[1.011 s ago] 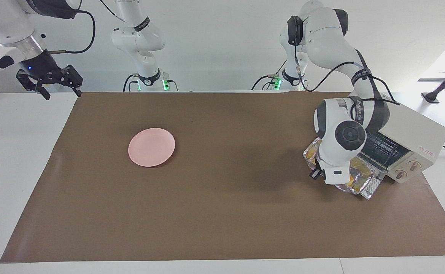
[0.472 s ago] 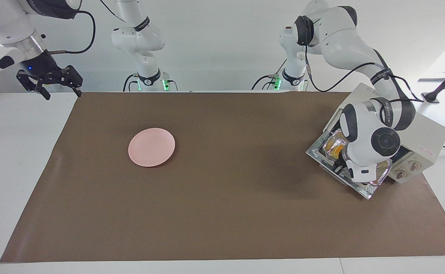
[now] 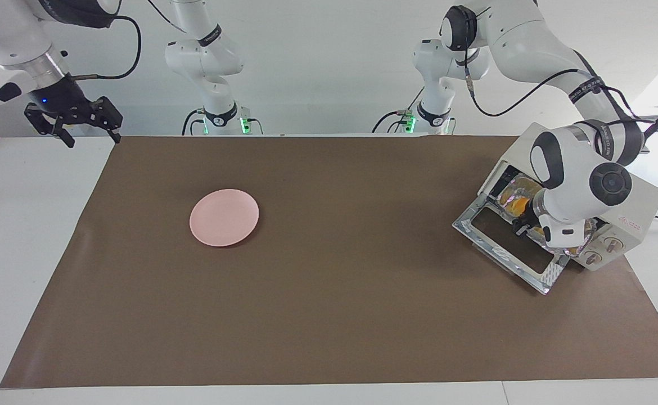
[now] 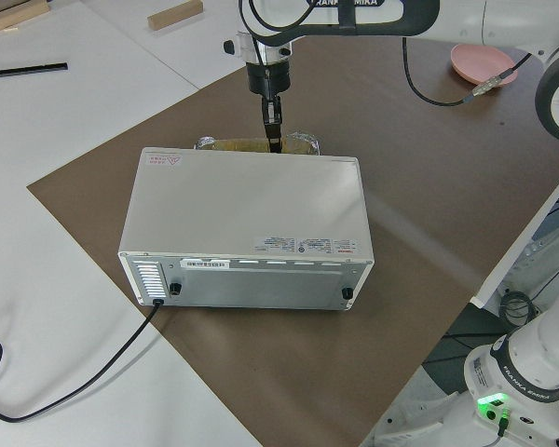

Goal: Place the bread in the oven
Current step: 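Lower the foil tray into the open oven with the left gripper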

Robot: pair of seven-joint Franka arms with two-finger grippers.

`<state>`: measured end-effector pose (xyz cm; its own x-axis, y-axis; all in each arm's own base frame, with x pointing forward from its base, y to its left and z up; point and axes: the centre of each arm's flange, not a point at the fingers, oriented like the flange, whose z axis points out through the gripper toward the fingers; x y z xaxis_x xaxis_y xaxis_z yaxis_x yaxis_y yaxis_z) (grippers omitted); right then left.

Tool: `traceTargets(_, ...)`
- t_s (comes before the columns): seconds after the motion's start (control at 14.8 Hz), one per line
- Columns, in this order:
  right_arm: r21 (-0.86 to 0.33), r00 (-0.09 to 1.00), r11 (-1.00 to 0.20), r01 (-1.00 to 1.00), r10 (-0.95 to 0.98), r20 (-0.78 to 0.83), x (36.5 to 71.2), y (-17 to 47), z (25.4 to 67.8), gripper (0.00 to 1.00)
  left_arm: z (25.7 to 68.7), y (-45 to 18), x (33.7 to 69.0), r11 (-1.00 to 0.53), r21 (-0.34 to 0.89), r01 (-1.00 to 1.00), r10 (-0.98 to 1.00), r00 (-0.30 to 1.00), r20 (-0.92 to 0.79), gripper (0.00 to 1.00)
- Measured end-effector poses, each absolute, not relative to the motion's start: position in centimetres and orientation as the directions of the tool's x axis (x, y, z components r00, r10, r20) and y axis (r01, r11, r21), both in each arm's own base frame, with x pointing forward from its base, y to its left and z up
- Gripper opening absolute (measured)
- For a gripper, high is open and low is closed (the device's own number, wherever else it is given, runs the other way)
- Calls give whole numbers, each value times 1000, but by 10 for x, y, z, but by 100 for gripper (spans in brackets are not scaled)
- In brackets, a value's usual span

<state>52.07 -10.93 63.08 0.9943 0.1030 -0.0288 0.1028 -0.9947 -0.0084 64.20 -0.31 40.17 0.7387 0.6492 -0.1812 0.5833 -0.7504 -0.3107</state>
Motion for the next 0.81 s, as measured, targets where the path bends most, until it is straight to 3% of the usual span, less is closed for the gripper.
traceTargets(0.81, -9, 994, -995, 103, 103, -30, 521, -109, 630, 100, 396, 11, 628, -740, -342, 579, 658, 729, -190, 2)
